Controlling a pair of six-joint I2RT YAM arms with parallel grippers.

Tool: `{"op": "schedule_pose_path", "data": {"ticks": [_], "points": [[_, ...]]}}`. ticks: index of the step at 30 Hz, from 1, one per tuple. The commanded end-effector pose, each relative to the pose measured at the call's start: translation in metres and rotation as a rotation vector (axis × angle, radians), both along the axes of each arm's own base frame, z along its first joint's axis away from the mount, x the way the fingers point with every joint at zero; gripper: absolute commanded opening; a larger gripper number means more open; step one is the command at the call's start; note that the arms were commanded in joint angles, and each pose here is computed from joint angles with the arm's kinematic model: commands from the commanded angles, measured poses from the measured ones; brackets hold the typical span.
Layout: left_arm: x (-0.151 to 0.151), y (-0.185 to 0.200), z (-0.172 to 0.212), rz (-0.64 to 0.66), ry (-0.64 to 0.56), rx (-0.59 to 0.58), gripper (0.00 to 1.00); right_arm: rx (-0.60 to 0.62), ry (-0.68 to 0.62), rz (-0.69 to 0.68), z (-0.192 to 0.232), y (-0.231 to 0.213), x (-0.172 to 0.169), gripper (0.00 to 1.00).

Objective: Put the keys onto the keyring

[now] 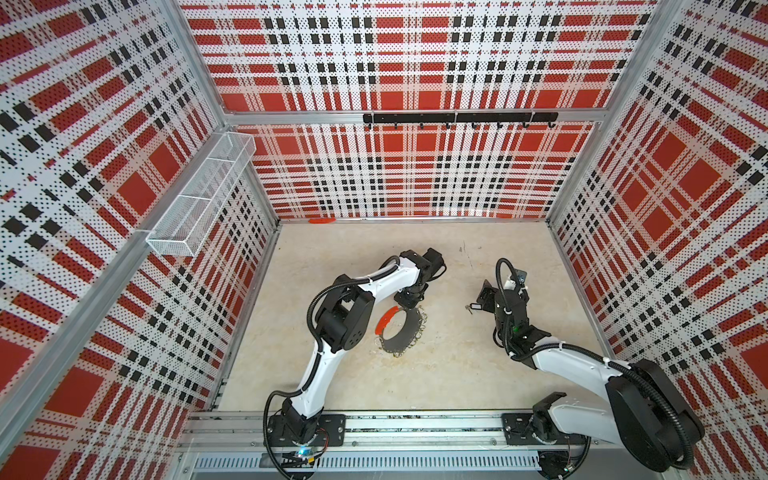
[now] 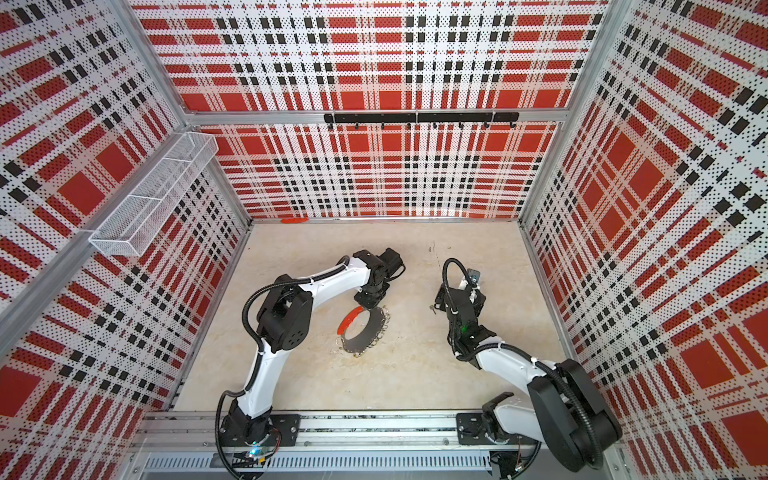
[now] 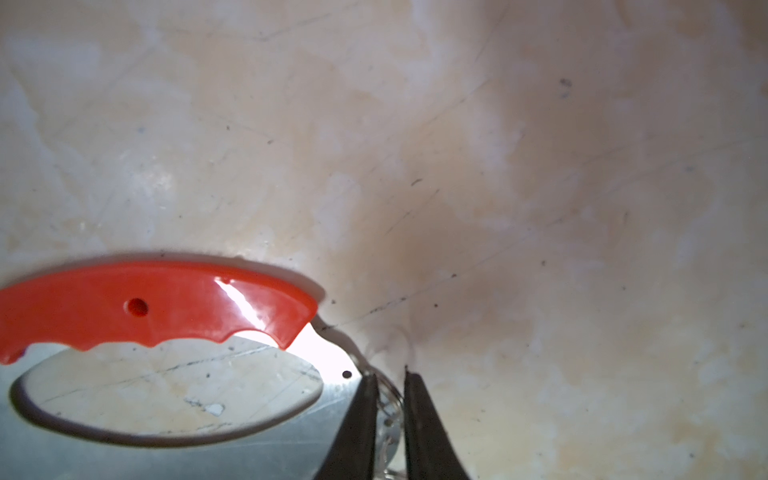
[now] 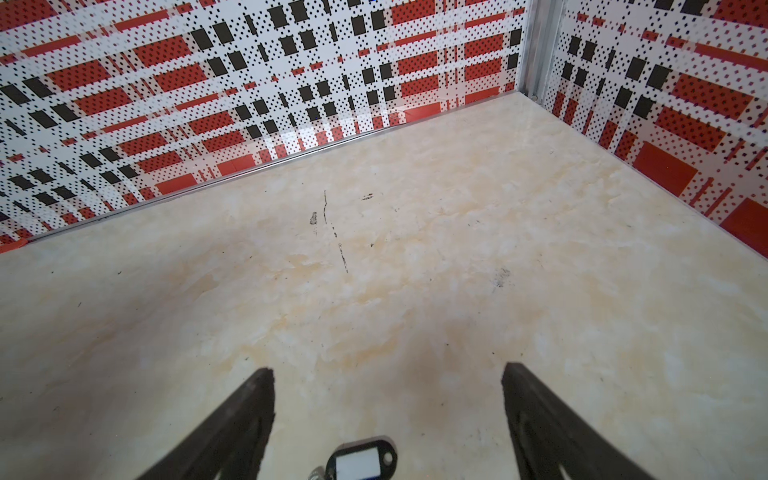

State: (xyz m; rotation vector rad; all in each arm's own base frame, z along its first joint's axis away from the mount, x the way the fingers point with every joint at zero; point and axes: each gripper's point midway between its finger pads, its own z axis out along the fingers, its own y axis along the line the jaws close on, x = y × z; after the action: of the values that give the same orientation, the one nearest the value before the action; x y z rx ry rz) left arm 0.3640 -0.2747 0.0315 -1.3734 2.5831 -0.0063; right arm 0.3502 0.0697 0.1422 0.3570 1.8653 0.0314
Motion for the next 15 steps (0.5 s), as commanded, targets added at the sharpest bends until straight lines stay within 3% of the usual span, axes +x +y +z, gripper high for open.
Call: {"op": "schedule_pose_path", "data": {"ticks": [1,6,8,15], "points": [[-0.002,0.004,-0.005,-0.009,0.018,0.042,0.17,0.022,-0.032,0.006,0.01,0.003,0.001,0.88],[-0.002,0.002,-0.005,-0.013,0.015,0.04,0.13,0.024,-0.034,0.008,0.01,0.003,0.001,0.88],[-0.002,0.001,-0.003,-0.012,0.015,0.036,0.0,0.022,-0.031,0.008,0.009,0.003,0.0,0.88],[0.001,0.003,0.011,-0.009,-0.018,0.043,0.0,0.024,-0.035,0.008,0.01,0.004,0.001,0.88]]}}
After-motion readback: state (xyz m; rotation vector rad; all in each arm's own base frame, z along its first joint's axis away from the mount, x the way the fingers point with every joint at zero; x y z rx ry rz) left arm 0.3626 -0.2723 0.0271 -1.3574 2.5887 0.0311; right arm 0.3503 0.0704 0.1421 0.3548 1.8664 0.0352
